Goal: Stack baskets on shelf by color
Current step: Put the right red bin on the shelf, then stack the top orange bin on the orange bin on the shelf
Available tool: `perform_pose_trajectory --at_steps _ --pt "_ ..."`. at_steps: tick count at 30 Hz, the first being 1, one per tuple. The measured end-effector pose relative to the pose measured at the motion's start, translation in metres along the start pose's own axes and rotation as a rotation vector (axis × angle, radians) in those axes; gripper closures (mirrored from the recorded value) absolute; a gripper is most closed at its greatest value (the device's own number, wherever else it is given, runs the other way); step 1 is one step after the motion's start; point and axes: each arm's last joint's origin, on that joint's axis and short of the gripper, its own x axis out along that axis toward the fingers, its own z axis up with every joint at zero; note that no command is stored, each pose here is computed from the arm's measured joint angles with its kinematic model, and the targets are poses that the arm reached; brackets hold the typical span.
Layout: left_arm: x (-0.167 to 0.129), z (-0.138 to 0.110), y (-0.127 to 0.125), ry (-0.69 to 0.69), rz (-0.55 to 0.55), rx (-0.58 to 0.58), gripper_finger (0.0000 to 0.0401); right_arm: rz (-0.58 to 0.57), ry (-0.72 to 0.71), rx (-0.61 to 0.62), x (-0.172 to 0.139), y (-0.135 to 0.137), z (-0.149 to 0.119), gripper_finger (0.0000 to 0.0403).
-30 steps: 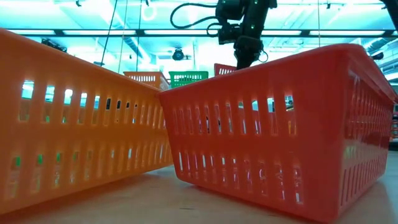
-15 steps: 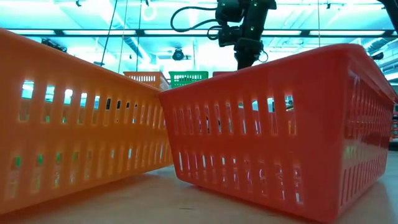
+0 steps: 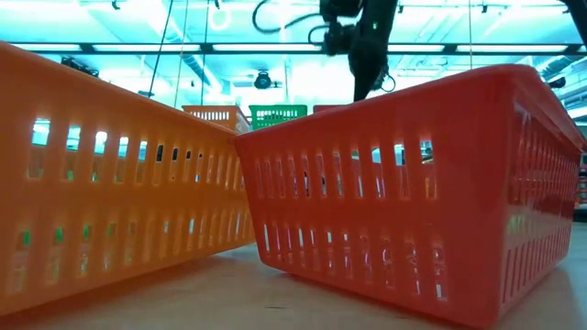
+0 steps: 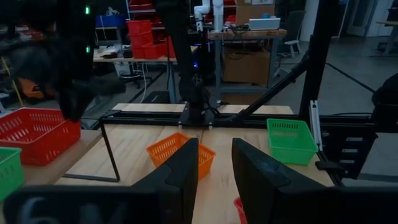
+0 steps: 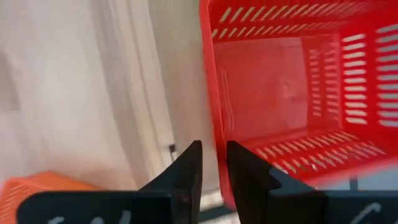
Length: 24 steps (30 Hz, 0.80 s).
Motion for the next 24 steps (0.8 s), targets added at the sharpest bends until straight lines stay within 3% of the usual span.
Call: perform_pose_trajectory --at_steps 8,13,17,24 --pt "0.000 0.000 0.000 0.000 0.000 0.006 0.0296 0.035 0.057 0.100 -0.041 0.028 -0.004 0.0306" --pt "-0.002 -0.001 -0.002 0.004 -0.010 0.011 0.0296 0.071 0.134 0.220 -0.046 0.057 -0.011 0.0302" --pt "-0.003 -0.001 -0.003 0.004 -0.017 0.003 0.0296 0.144 0.147 0.247 -0.051 0.085 -0.012 0.0302" --pt "-0.010 0.000 -0.009 -0.001 -0.057 0.000 0.0296 0.117 0.193 0.303 -0.045 0.124 -0.021 0.0302"
